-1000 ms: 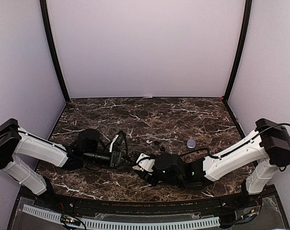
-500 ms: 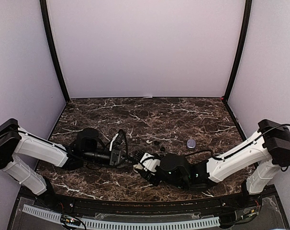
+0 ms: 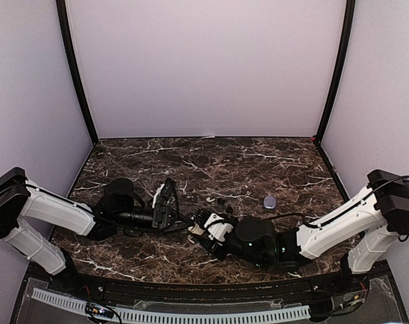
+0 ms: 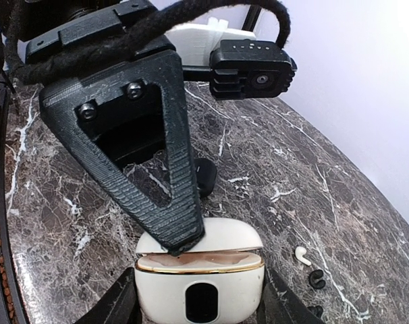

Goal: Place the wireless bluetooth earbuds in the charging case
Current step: Open the charging case, then pass from the left arm to the right

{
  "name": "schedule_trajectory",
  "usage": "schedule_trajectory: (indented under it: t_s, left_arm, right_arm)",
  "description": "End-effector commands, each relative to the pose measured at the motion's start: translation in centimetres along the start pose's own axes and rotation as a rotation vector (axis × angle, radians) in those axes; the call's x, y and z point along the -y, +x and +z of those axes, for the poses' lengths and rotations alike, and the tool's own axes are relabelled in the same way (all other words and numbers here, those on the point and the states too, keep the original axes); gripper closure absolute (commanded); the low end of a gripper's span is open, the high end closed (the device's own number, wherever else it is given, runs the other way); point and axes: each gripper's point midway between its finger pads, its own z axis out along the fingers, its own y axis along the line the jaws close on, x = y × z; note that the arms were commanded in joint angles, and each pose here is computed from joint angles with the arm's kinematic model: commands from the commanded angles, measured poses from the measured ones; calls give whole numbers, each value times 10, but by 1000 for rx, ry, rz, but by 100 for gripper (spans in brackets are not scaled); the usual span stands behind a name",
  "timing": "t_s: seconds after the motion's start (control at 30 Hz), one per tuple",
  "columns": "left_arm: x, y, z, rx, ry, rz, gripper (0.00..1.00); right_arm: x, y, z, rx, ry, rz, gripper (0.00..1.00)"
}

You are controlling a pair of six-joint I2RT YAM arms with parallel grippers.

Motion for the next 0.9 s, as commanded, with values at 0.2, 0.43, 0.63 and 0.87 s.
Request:
schedule_trajectory:
  t_s: [0.2,0.43,0.63,0.87]
  left_arm:
    - [35,-2,-8,-6,73,79,82]
    - [26,-8,-12,10,-8,110,82]
    - [19,-13,-16,22,-69,140,82]
    - [17,-13,-17,15,-64,145,82]
  right_arm:
    - [4,-9,-4,43,14,32,29]
    - [5,-5,-16,42,-10,63,11]
    - [3,0,-26,36,-54,117,11]
    - [3,-15,-34,47,-244,361,27]
